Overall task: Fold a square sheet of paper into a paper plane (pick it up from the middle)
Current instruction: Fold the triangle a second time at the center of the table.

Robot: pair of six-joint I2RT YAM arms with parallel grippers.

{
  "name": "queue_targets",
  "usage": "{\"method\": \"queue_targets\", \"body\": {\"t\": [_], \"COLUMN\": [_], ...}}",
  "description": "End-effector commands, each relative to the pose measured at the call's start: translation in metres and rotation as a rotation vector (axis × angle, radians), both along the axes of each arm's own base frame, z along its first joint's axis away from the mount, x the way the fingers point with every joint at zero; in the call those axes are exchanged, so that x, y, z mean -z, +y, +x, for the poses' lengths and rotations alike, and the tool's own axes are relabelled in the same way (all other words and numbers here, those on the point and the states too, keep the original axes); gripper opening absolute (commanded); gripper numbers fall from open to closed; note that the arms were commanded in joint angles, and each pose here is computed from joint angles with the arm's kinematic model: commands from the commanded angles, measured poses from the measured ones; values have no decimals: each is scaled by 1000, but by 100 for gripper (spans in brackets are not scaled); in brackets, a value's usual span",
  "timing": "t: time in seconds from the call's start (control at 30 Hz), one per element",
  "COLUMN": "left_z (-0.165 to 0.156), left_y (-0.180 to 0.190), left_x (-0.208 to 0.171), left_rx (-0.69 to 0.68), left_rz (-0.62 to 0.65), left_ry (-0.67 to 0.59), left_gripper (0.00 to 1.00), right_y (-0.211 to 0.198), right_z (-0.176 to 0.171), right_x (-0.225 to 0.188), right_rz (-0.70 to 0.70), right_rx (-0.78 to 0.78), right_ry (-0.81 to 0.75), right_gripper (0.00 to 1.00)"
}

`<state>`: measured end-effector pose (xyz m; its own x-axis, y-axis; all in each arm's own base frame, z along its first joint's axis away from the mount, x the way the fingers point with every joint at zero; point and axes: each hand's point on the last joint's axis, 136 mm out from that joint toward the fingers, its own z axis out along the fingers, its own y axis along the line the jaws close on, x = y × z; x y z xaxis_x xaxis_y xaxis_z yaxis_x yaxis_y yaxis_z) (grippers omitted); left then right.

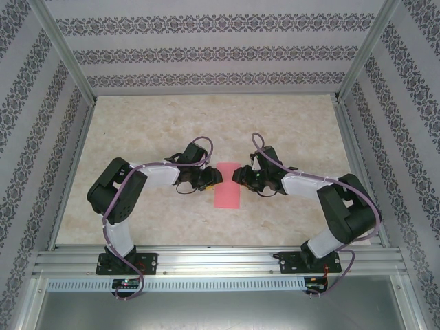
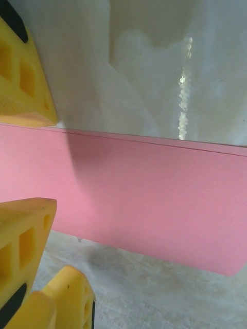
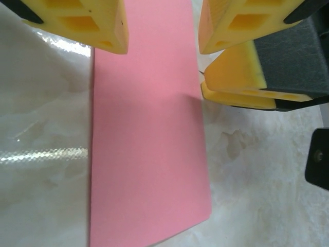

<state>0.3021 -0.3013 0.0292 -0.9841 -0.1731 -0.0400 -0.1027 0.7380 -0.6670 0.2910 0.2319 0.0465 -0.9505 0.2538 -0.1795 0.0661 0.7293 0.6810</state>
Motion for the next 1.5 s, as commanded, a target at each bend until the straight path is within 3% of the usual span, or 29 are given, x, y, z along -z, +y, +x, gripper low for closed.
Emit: {"method": "queue_targets", "body": {"t": [0.0, 0.53, 1.1, 1.47], "left_z": [4, 3, 4, 14], "left_y": [-28, -23, -40, -39], "left_x": [-11, -13, -22, -15], "left_rx": [63, 59, 48, 34], "left_rz": [-77, -56, -192, -165], "left_ry": [-54, -60, -46, -78], "left_gripper": [42, 44, 48, 54], "right_y": [-2, -13, -16, -17], "right_z": [5, -4, -6, -7], "right_x": [12, 33, 37, 38], "right_rz": [0, -43, -29, -18], "right_rx": [21, 35, 41, 51], "right_ry": [22, 65, 73, 77], "right_gripper": [41, 40, 40, 40]}}
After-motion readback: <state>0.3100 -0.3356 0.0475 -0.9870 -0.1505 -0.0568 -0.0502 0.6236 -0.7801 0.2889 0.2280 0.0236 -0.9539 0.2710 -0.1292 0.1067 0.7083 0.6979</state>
